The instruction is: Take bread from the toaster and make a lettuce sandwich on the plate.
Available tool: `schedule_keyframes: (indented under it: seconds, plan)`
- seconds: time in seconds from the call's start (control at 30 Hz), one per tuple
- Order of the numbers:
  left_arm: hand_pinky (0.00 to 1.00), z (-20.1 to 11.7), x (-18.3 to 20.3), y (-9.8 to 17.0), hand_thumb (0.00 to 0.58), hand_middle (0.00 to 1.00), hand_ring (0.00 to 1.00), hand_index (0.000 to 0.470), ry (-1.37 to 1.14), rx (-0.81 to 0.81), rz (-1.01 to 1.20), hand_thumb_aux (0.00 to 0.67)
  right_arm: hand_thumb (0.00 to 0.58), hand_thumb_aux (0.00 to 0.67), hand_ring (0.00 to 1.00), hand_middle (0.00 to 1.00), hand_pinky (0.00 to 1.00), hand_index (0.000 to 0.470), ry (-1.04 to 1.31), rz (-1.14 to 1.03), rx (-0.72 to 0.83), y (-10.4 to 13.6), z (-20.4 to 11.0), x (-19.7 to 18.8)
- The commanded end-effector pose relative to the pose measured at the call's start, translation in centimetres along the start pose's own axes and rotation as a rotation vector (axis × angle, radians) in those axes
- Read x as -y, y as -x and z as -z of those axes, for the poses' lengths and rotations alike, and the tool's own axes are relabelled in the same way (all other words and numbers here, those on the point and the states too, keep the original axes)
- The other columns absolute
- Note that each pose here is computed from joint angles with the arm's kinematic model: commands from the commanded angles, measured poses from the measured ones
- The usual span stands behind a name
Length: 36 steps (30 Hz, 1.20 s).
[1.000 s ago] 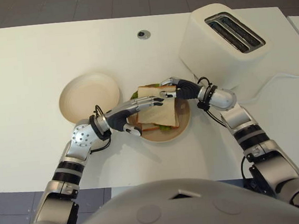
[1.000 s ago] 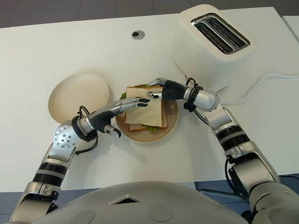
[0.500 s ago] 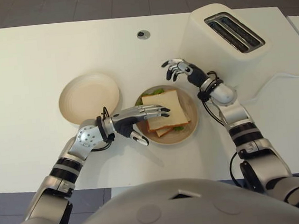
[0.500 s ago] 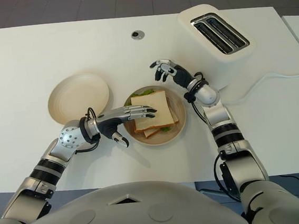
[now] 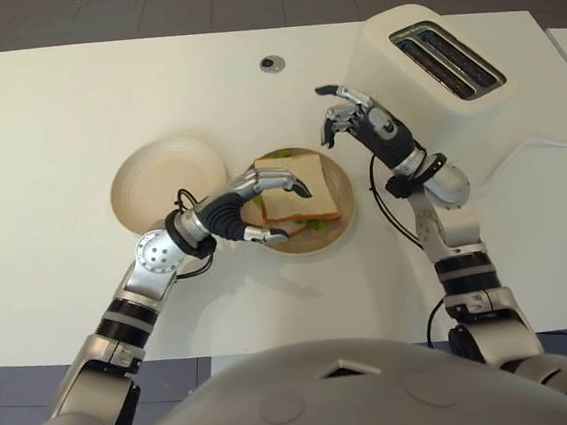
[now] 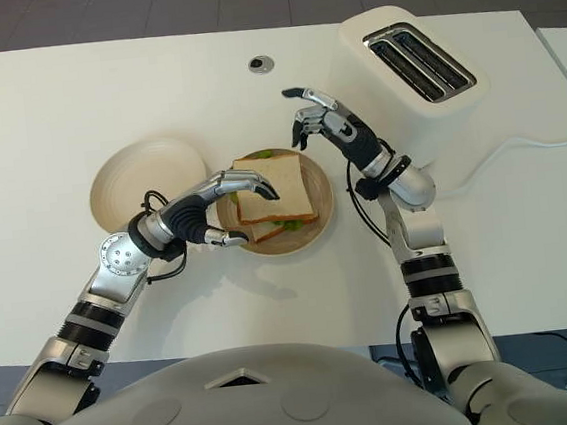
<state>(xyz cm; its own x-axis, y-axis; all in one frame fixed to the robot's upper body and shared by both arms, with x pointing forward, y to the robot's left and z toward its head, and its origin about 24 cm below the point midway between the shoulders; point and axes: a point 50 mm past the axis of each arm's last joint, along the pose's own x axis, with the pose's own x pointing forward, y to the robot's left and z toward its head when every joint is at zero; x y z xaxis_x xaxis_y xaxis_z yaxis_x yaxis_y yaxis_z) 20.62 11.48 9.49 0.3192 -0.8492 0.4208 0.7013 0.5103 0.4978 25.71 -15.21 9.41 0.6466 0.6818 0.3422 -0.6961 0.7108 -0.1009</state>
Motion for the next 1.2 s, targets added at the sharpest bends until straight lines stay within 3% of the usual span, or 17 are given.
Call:
schedule_keyframes:
  seconds: [0.03,0.13,0.23,0.47,0.63,0.9,0.93,0.97,1.0,1.07,1.1,1.13,1.17,1.2]
  plan:
    - [1.0,-2.9,1.5,0.5,0.58,1.0,1.0,0.47,0.303,0.19,0.102,0.67,0.58,0.67,1.0,1.0,1.0,0.47,-0.157,-0.198,0.126,1.7,-2.8,-1.8]
    - [1.0,-3.4,3.6,1.8,0.58,1.0,1.0,0.47,0.389,0.168,0.314,0.67,0.58,0.67,1.0,1.0,1.0,0.47,-0.208,-0.386,0.104,3.1,-3.3,-3.6]
    - [1.0,-2.0,5.0,2.7,0.58,1.0,1.0,0.47,0.37,0.031,0.442,0.67,0.58,0.67,1.0,1.0,1.0,0.47,-0.175,-0.602,-0.062,5.2,-1.4,-6.3]
    - [1.0,3.1,6.8,4.6,0.58,1.0,1.0,0.47,0.207,-0.354,0.594,0.67,0.58,0.67,1.0,1.0,1.0,0.47,0.016,-0.803,-0.493,7.8,3.9,-7.9]
    - [1.0,5.0,6.3,4.5,0.58,1.0,1.0,0.47,0.096,-0.447,0.542,0.67,0.58,0.67,1.0,1.0,1.0,0.47,0.137,-0.718,-0.603,7.4,6.3,-6.6]
    - [1.0,7.1,-0.6,0.7,0.58,1.0,1.0,0.47,-0.298,-0.43,-0.008,0.67,0.58,0.67,1.0,1.0,1.0,0.47,0.466,-0.287,-0.516,2.3,7.7,-2.4]
    - [1.0,7.0,-1.0,0.5,0.58,1.0,1.0,0.457,-0.328,-0.42,-0.051,0.652,0.58,0.67,1.0,1.0,1.0,0.47,0.474,-0.255,-0.494,1.9,7.7,-2.4]
    - [1.0,7.0,-1.5,0.3,0.571,1.0,1.0,0.413,-0.356,-0.413,-0.092,0.589,0.58,0.67,1.0,1.0,1.0,0.47,0.484,-0.233,-0.476,1.7,7.8,-2.3]
    - [1.0,7.0,-1.9,0.2,0.519,1.0,1.0,0.317,-0.372,-0.412,-0.139,0.452,0.58,0.67,1.0,1.0,1.0,0.47,0.486,-0.194,-0.45,1.3,7.7,-2.2]
    - [1.0,7.1,-2.4,0.2,0.476,1.0,1.0,0.271,-0.404,-0.413,-0.185,0.386,0.58,0.67,1.0,1.0,1.0,0.47,0.487,-0.137,-0.393,0.7,7.4,-2.0]
    - [0.98,7.1,-2.4,0.2,0.087,0.98,0.98,0.037,-0.411,-0.412,-0.199,0.053,0.58,0.67,1.0,1.0,1.0,0.47,0.477,-0.102,-0.346,0.3,7.0,-1.9]
    - [0.89,7.0,-2.5,0.2,0.0,0.89,0.89,0.0,-0.412,-0.398,-0.214,0.0,0.58,0.67,1.0,1.0,1.0,0.47,0.467,-0.074,-0.3,0.1,6.5,-1.8]
    - [0.8,6.7,-2.6,0.2,0.0,0.8,0.8,0.0,-0.4,-0.371,-0.241,0.0,0.58,0.67,1.0,1.0,1.0,0.47,0.451,-0.035,-0.249,-0.2,5.9,-1.6]
    - [0.67,6.3,-2.8,0.1,0.0,0.67,0.67,0.0,-0.381,-0.34,-0.27,0.0,0.58,0.67,0.85,0.85,0.85,0.47,0.433,-0.002,-0.203,-0.4,5.3,-1.3]
